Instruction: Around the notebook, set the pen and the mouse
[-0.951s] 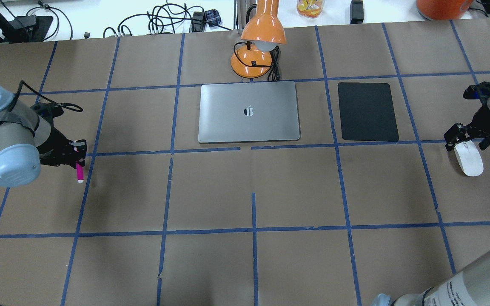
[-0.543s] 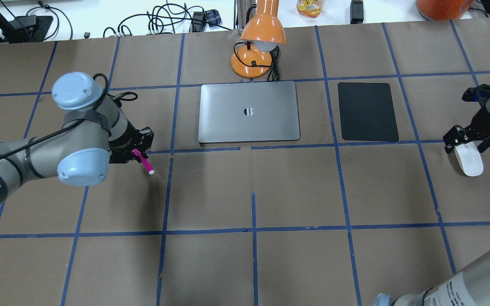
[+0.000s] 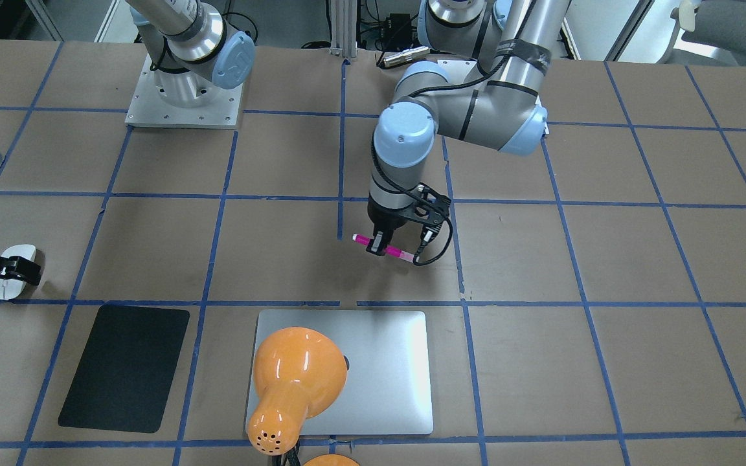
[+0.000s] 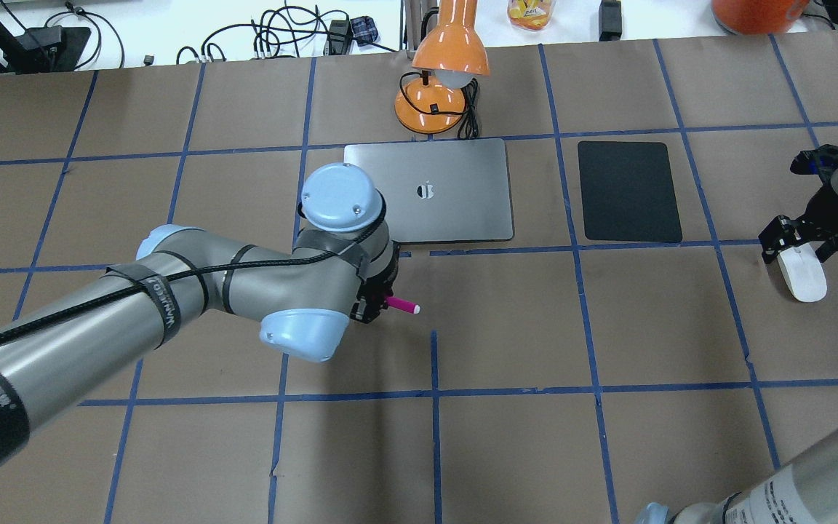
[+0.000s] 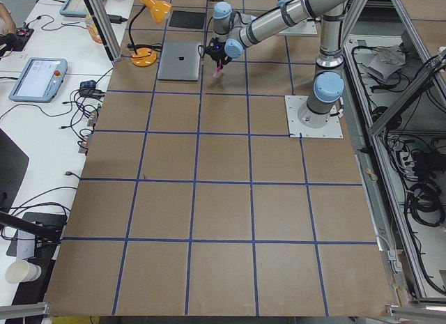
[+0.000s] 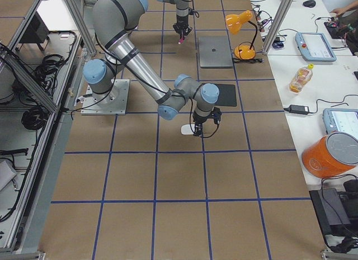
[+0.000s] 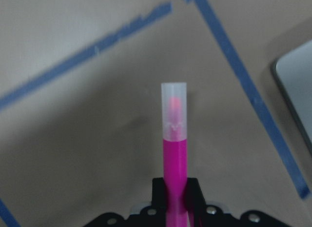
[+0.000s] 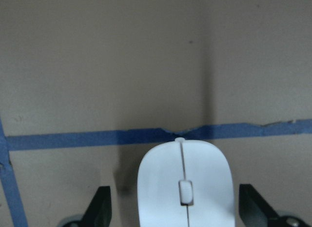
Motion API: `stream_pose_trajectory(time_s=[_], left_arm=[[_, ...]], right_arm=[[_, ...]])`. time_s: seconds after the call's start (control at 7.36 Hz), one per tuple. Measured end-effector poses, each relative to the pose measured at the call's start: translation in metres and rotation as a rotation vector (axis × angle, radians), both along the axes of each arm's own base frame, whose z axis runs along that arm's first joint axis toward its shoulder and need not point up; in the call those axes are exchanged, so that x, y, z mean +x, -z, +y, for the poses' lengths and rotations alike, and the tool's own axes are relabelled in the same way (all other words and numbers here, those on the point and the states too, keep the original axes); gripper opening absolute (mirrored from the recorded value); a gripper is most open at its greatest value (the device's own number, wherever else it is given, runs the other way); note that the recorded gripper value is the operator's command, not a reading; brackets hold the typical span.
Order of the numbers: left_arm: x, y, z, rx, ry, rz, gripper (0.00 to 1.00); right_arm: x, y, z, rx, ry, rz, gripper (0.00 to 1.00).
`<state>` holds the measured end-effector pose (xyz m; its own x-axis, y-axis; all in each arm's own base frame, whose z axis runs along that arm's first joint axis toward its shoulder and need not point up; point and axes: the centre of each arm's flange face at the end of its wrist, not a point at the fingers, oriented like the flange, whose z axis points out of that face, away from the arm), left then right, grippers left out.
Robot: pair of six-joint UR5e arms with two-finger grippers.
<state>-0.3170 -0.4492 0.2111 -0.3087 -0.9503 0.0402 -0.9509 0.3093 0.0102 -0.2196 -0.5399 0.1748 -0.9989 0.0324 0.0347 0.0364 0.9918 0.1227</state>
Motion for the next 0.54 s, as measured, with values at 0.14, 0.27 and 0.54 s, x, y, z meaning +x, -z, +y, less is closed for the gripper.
stream_pose_trajectory(time_s=[0.14, 0.27, 0.54], left_arm=[[-0.028, -0.002, 0.001, -0.008, -0.073, 0.012, 0.0], [-0.042, -0.002, -0.001, -0.01, -0.1, 0.018, 0.0], [-0.051, 0.009, -0.004, 0.005, -0.109, 0.019, 1.0]], right_arm=[[0.0, 0.0, 0.0, 0.002, -0.001, 0.002, 0.86], [-0.001, 0.0, 0.0, 0.005, -0.002, 0.007, 0.86], [-0.001, 0.0, 0.001, 0.011, -0.002, 0.013, 0.75]])
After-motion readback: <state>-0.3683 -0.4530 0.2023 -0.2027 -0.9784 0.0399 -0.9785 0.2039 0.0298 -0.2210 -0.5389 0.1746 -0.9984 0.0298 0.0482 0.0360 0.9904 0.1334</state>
